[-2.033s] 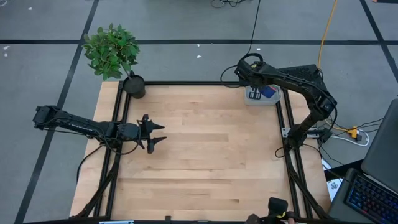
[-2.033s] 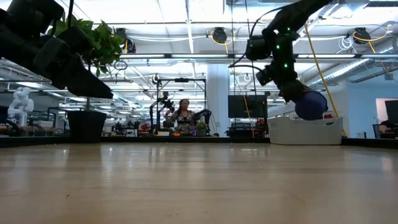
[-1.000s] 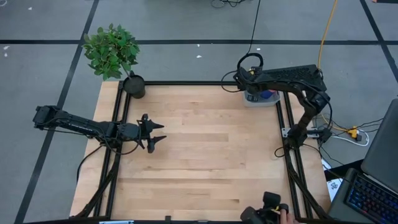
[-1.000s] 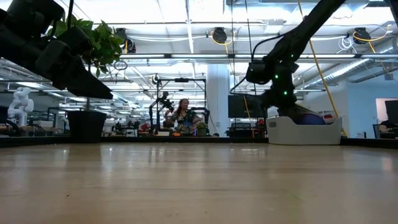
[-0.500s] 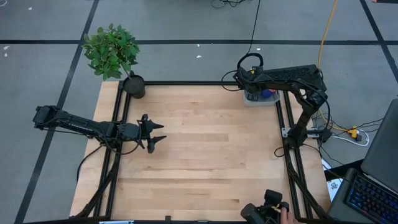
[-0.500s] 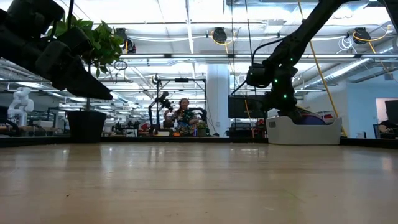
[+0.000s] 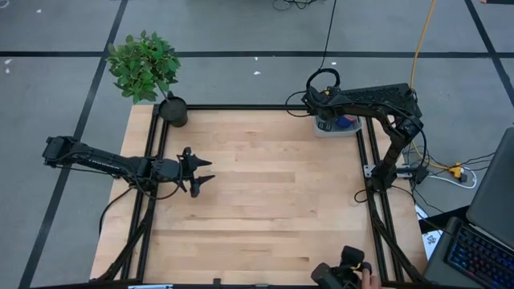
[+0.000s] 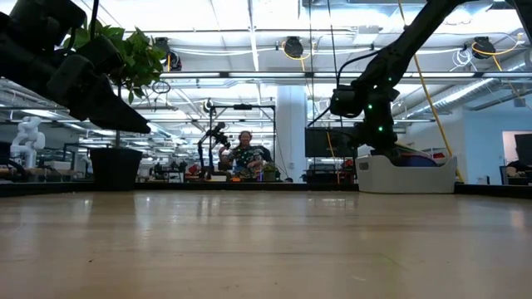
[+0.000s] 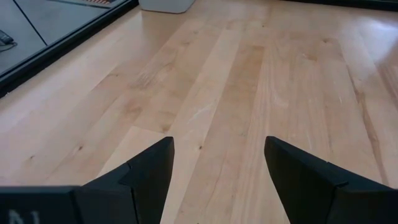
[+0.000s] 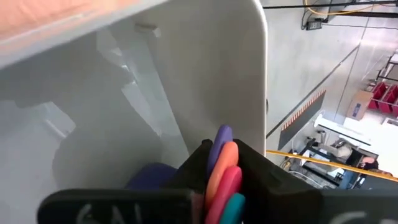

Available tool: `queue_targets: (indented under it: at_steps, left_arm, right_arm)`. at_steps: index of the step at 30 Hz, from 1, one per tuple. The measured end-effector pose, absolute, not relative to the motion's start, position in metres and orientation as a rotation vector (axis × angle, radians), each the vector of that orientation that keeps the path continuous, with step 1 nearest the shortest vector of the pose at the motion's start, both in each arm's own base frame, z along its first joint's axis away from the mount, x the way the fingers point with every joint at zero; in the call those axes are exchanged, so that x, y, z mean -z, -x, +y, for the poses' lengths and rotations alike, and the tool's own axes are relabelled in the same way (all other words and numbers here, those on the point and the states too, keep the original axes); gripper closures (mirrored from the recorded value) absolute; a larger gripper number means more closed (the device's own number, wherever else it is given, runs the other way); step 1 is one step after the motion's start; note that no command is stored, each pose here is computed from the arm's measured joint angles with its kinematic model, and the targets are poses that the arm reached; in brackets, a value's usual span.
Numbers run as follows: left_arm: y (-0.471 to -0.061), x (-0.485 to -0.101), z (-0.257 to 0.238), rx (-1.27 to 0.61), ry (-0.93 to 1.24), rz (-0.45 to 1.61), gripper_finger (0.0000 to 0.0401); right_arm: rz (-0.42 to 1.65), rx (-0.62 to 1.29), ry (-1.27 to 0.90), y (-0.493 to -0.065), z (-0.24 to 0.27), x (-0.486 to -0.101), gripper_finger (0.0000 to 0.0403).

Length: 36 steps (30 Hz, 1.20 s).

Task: Nest measuring cups in basket
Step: Put the stacked colored measuring cups into the gray bin, then adjust the gray bin

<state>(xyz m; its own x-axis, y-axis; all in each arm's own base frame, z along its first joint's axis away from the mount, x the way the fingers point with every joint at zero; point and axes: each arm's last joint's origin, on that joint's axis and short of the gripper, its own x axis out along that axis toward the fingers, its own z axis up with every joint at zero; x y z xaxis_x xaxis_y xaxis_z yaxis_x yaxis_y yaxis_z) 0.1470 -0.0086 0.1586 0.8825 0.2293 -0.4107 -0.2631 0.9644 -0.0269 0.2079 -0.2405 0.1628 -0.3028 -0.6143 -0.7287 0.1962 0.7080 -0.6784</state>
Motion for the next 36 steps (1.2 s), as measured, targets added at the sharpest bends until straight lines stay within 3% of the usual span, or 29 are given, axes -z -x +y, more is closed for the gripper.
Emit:
queue_targets:
  at_steps: [5, 19, 28, 36]
  left_arm:
    - [-0.147, -0.159, -0.009, -0.257, 0.082, 0.417, 0.0146]
    - [-0.147, -0.159, -0.009, -0.257, 0.084, 0.417, 0.0146]
    - [-0.147, -0.159, -0.009, -0.257, 0.088, 0.417, 0.0146]
    - [-0.147, -0.159, -0.009, -0.257, 0.087, 0.417, 0.0146]
  right_arm:
    - [1.627, 0.781, 0.266, -0.209, -0.239, -0.165, 0.0339]
    - [1.548, 0.827, 0.223, -0.208, -0.236, -0.177, 0.0215]
    - [1.530, 0.806, 0.206, -0.209, -0.236, -0.177, 0.0190]
    - [1.362, 0.761, 0.069, -0.207, -0.233, -0.192, 0.0179]
